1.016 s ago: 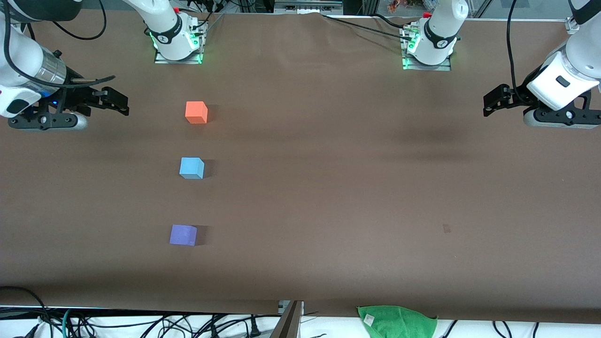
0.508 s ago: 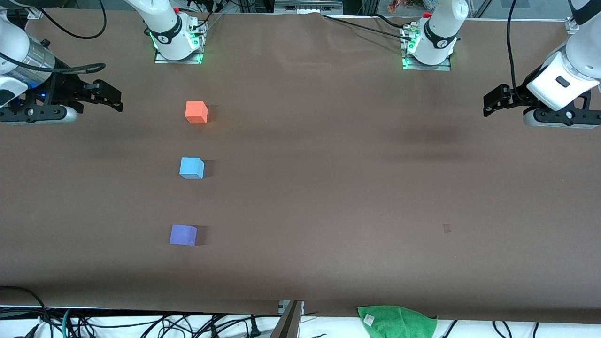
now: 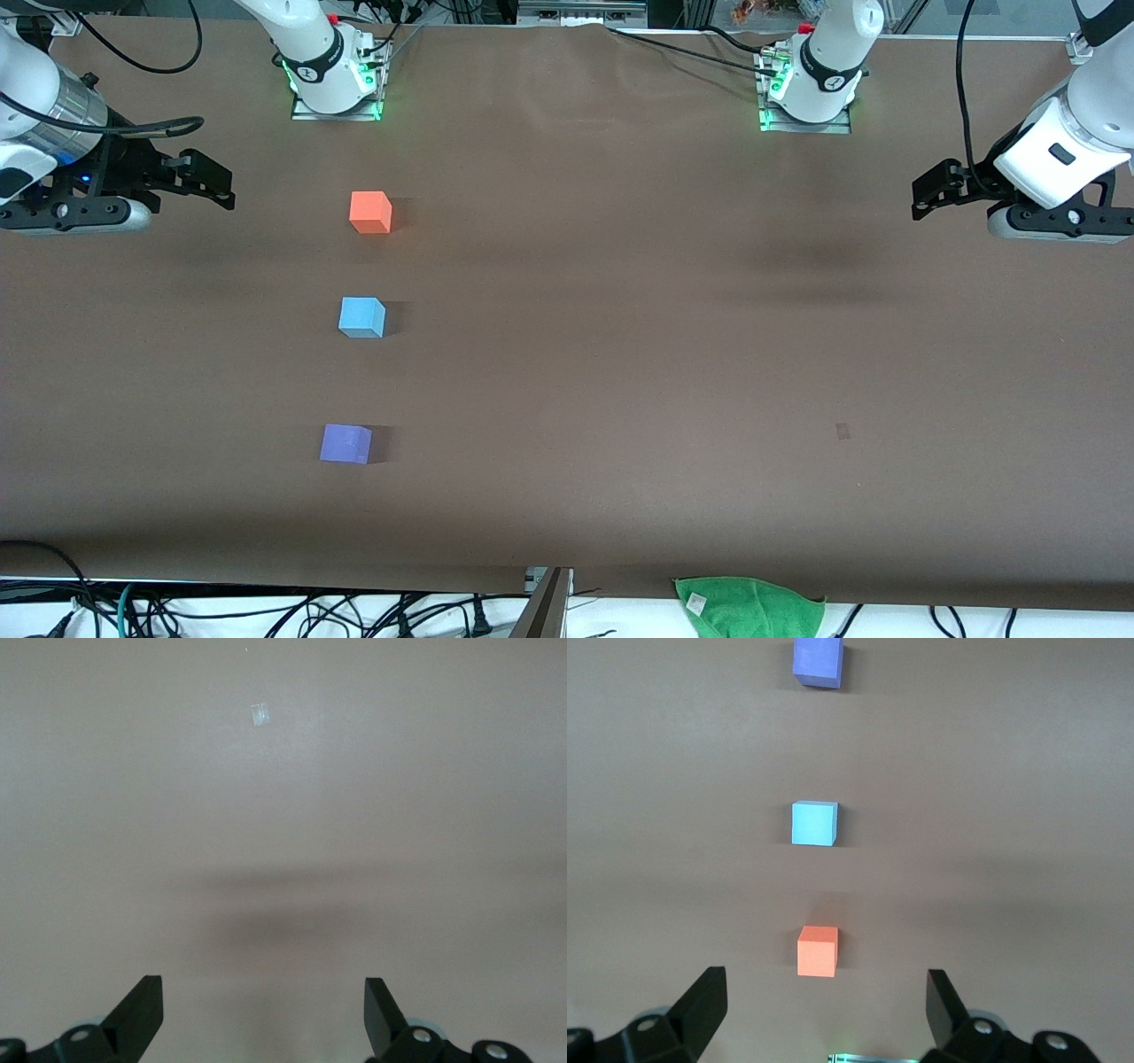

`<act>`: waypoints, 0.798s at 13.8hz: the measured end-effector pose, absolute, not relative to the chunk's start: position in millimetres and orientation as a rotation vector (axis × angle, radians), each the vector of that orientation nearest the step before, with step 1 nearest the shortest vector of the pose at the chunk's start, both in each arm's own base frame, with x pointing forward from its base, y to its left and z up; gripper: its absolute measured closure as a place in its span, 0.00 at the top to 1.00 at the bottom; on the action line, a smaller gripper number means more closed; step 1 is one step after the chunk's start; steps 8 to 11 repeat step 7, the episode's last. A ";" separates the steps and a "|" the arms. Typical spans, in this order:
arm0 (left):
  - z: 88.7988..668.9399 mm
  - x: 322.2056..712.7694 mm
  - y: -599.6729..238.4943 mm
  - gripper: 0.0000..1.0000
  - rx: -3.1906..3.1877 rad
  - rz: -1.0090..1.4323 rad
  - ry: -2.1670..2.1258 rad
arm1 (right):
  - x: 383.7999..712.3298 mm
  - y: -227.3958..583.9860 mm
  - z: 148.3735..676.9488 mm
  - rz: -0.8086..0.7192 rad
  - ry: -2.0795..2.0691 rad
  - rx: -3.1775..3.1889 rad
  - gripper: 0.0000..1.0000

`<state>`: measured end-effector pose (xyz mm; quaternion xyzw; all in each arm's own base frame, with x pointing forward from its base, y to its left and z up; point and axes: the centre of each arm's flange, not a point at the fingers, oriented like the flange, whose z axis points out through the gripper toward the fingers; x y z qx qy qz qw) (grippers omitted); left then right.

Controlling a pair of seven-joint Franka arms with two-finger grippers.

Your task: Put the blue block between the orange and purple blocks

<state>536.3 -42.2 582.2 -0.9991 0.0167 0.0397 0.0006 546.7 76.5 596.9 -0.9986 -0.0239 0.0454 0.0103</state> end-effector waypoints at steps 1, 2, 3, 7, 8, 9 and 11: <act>582.2 536.3 -42.2 1.00 -3.138 0.125 0.053 | 546.6 76.6 596.9 0.143 -0.075 -3.117 1.00; 582.2 536.3 -42.2 1.00 -3.138 0.125 0.053 | 546.4 76.6 597.0 0.145 -0.075 -3.117 1.00; 582.2 536.3 -42.2 1.00 -3.138 0.125 0.053 | 546.2 76.6 597.3 0.146 -0.075 -3.117 1.00; 582.2 536.3 -42.2 1.00 -3.138 0.125 0.053 | 545.7 76.6 598.8 0.147 -0.081 -3.117 1.00; 582.2 536.3 -42.2 1.00 -3.138 0.125 0.053 | 545.7 76.6 598.8 0.147 -0.081 -3.117 1.00; 582.2 536.3 -42.2 1.00 -3.138 0.125 0.053 | 545.7 76.6 598.8 0.147 -0.081 -3.117 1.00; 582.2 536.3 -42.2 1.00 -3.138 0.125 0.053 | 545.7 76.6 598.8 0.147 -0.081 -3.117 1.00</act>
